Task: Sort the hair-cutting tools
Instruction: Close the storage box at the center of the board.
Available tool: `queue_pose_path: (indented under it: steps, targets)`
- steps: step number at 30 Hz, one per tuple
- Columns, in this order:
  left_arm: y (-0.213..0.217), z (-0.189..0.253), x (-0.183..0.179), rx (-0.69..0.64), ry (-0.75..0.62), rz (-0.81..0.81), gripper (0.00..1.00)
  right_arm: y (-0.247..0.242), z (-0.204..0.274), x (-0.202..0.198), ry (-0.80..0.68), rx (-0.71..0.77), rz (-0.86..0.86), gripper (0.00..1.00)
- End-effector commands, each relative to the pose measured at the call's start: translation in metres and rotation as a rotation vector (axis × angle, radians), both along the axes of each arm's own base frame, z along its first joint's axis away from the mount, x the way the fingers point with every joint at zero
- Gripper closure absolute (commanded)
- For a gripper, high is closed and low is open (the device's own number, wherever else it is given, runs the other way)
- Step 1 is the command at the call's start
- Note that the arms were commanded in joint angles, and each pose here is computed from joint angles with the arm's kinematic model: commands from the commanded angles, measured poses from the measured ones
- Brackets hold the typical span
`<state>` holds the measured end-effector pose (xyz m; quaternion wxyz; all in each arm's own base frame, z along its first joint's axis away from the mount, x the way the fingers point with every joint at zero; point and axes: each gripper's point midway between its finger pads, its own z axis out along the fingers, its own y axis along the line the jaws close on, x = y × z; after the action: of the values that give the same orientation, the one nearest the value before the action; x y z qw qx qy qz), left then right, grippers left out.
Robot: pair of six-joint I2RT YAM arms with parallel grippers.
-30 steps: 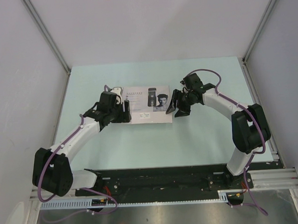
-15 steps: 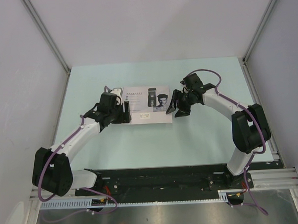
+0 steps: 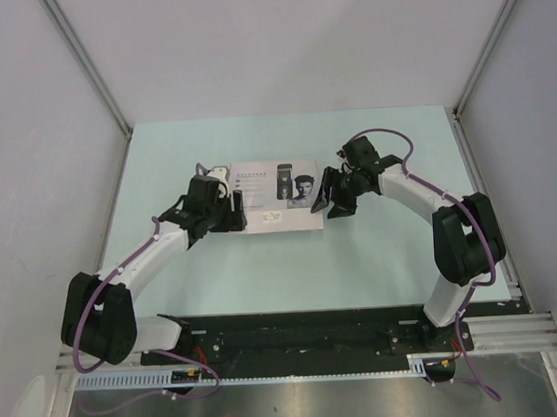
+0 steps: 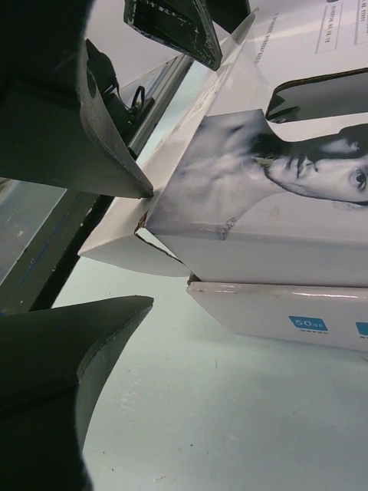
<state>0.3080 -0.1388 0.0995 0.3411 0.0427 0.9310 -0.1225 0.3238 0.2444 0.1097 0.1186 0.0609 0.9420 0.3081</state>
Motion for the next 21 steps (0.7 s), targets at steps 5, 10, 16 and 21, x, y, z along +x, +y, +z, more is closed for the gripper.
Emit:
queue_pose_path:
  steps: [5, 10, 16, 21]
  targets:
    - [0.002, -0.018, 0.0, 0.015, 0.018, 0.027, 0.26, -0.007, 0.005, 0.008, -0.056, -0.056, 0.01, 0.4]
    - [0.002, -0.016, 0.001, 0.01, 0.013, 0.027, 0.26, -0.005, 0.007, 0.005, -0.079, -0.061, 0.048, 0.34]
    - [0.003, -0.017, 0.0, 0.011, 0.016, 0.031, 0.25, 0.007, 0.023, 0.004, -0.222, -0.114, 0.115, 0.22]
    - [0.001, -0.014, 0.0, 0.002, 0.008, 0.028, 0.2, 0.015, 0.046, 0.008, -0.372, -0.129, 0.115, 0.21]
